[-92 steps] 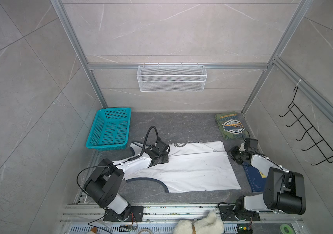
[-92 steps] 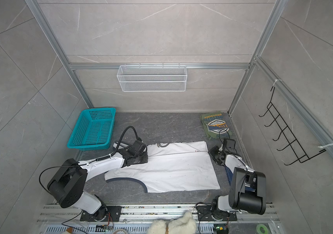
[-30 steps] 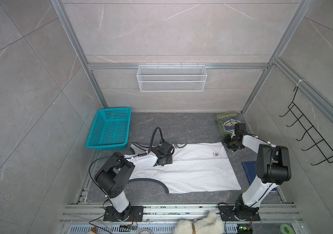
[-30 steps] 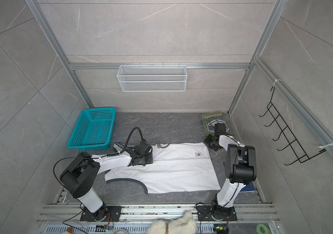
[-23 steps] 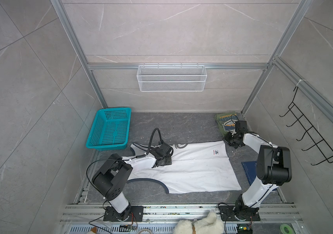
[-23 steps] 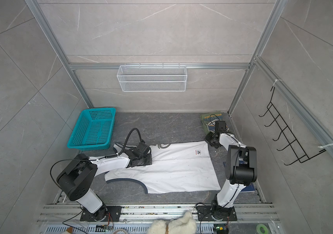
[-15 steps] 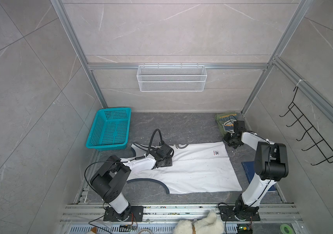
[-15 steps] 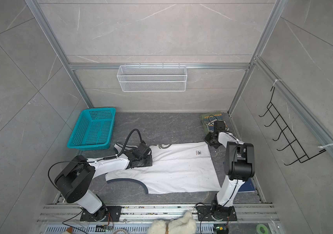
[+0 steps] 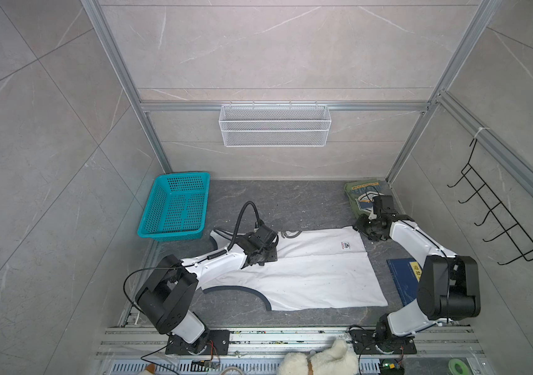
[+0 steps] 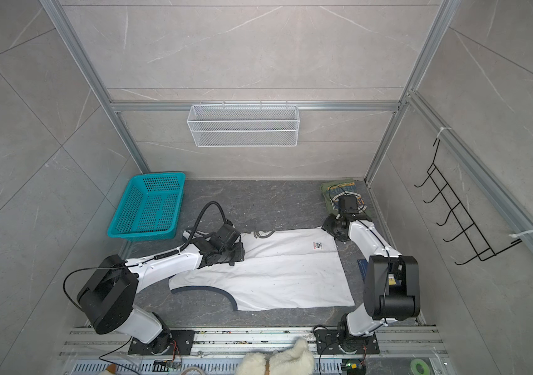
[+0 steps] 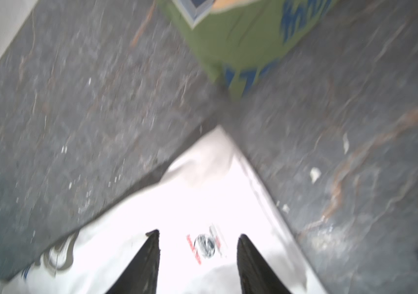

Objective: Fold and stack tank tops
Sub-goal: Smooth out the tank top at the center of the table, then move the tank top to the center of the table.

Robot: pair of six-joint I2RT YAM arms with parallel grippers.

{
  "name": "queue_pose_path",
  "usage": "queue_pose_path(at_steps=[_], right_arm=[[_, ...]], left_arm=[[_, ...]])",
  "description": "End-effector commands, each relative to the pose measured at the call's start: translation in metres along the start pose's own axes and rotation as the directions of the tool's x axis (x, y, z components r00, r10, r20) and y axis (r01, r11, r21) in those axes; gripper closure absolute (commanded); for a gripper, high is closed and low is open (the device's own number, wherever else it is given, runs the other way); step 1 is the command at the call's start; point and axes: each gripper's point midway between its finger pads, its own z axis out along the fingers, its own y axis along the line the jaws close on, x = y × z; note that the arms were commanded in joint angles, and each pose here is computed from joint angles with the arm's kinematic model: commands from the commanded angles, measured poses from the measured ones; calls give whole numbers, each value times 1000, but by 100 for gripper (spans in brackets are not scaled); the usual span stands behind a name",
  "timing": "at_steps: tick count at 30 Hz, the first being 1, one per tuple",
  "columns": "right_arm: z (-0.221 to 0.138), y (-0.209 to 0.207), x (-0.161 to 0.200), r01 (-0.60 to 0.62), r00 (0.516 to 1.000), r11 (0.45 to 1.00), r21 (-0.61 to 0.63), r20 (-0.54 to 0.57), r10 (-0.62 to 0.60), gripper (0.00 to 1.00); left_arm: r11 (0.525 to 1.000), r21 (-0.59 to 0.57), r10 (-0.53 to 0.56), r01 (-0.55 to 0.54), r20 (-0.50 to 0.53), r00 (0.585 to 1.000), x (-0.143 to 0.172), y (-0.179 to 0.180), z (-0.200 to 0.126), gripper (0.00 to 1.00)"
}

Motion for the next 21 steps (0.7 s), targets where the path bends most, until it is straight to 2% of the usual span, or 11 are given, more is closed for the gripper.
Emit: queue_pose_path(at_steps=[1,6,11,15,18,21], right_arm=[[10,6,39,0,993,999,-52,-116,-6,48],[29,2,66,-17,978,998,-64,-209,3,48],[44,-30,74,-72,965,996,60,-249,85,49],[42,-71,69,-180,955,972,149,-209,209,51],[35,-89,61,-201,959,959,199,-158,234,51],[32,-90,56,-200,964,959,200,-137,230,51]], left_arm=[[1000,17,17,-16,-39,999,2,-10,14,44],[1000,17,19,-17,-86,996,14,-13,31,44],[1000,7,30,-29,-108,994,27,-17,37,44],[999,-2,31,-32,-117,993,36,-17,39,44],[999,-2,33,-34,-119,992,40,-18,39,43],[999,6,39,-39,-121,992,41,-22,41,43]])
